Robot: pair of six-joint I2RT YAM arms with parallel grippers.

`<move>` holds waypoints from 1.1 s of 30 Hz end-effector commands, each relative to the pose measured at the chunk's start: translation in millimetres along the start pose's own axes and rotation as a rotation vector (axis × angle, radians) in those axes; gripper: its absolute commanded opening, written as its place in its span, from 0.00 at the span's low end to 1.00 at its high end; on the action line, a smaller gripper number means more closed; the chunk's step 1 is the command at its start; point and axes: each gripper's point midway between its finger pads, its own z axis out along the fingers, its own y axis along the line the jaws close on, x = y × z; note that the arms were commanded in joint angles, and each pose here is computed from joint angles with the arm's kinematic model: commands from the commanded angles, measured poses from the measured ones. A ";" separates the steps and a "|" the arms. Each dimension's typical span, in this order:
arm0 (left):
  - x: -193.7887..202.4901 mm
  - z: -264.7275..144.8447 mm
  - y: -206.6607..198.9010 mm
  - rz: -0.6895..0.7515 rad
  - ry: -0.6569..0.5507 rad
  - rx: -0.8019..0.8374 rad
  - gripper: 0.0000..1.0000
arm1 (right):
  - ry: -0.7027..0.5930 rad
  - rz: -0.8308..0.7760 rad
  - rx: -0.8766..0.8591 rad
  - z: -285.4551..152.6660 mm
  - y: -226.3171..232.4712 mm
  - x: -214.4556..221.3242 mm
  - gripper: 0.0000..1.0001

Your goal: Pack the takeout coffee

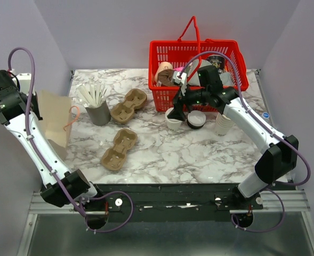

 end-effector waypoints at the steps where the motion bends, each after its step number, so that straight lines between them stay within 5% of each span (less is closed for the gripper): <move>1: 6.4 -26.6 -20.1 -0.009 0.014 0.100 0.00 | -0.016 -0.032 0.016 -5.2 0.5 -13.1 1.00; 8: -49.2 -66.7 -36.7 0.014 -0.247 0.206 0.00 | -0.024 -0.036 0.024 -7.3 -0.9 -19.4 1.00; 17: -149.1 -163.2 -84.1 0.089 -0.873 0.442 0.00 | -0.077 0.002 0.083 -14.6 -11.1 -47.5 1.00; 20: -166.6 -192.9 -115.3 0.158 -0.972 0.596 0.00 | -0.142 0.015 0.100 -25.7 -11.3 -77.4 1.00; 28: -183.5 -217.6 -182.6 0.225 -1.005 0.873 0.00 | -0.221 0.074 0.191 -48.0 -25.4 -113.5 1.00; 33: -154.5 -224.5 -228.0 0.340 -0.912 1.111 0.00 | -0.242 0.129 0.427 -86.7 -63.2 -118.7 1.00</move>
